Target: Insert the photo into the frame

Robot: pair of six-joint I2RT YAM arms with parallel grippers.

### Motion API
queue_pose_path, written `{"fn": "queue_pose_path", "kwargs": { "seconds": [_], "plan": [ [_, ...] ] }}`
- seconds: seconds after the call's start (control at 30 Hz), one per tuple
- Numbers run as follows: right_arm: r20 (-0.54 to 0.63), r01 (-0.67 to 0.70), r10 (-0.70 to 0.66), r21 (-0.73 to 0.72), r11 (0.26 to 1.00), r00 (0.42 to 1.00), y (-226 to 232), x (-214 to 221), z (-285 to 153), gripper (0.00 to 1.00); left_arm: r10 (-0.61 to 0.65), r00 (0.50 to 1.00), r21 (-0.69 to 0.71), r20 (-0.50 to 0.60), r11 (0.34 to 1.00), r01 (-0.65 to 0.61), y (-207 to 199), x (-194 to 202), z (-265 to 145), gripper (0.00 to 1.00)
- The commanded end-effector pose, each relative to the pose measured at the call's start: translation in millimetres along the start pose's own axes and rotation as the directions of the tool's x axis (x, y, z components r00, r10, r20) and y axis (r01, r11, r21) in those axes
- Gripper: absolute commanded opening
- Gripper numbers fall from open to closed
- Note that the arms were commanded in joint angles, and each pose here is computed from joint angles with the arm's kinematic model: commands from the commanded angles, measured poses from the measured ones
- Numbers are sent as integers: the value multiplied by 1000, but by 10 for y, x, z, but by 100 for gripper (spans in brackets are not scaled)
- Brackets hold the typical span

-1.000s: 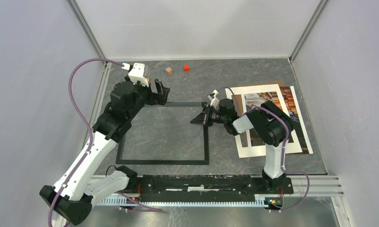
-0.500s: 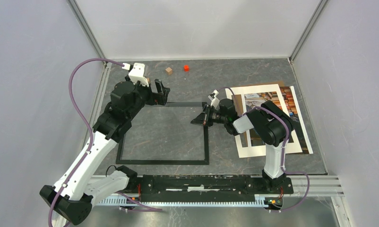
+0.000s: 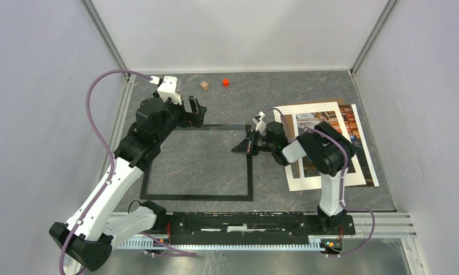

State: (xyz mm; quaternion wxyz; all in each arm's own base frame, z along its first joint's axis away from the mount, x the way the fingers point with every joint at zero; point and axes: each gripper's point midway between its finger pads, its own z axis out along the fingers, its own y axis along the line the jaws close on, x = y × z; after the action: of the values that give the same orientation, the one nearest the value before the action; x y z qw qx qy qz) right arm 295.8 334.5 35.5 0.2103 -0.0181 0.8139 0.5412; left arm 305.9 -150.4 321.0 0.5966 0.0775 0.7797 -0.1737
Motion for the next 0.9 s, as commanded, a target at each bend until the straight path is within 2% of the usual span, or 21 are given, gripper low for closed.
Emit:
{"fn": "queue_pose_path", "kwargs": {
  "seconds": [0.0,0.07,0.13,0.33,0.57,0.7,0.87],
  "plan": [
    [-20,41,-41,-41,998,999,103,33,21,0,40,998,5,40,999,-40,9,-136,18,100],
    [-21,43,-44,-45,998,999,110,32,22,0,39,998,5,42,999,-40,13,-140,14,100],
    [-29,47,-49,-52,998,998,118,35,32,5,38,998,8,42,999,-38,8,-140,12,100],
    [-18,115,-117,-101,988,993,268,5,7,29,37,998,9,49,999,-38,7,-154,-14,100],
    [-22,164,-167,-90,982,986,342,58,-6,45,30,999,25,45,999,-31,-22,-146,-11,100],
    [4,196,-196,-35,980,981,259,177,-155,50,24,999,34,45,999,-25,-41,-148,-12,100],
    [91,166,-157,-101,981,983,441,177,-276,51,18,999,41,44,999,-20,-55,-152,-9,100]
  ]
}}
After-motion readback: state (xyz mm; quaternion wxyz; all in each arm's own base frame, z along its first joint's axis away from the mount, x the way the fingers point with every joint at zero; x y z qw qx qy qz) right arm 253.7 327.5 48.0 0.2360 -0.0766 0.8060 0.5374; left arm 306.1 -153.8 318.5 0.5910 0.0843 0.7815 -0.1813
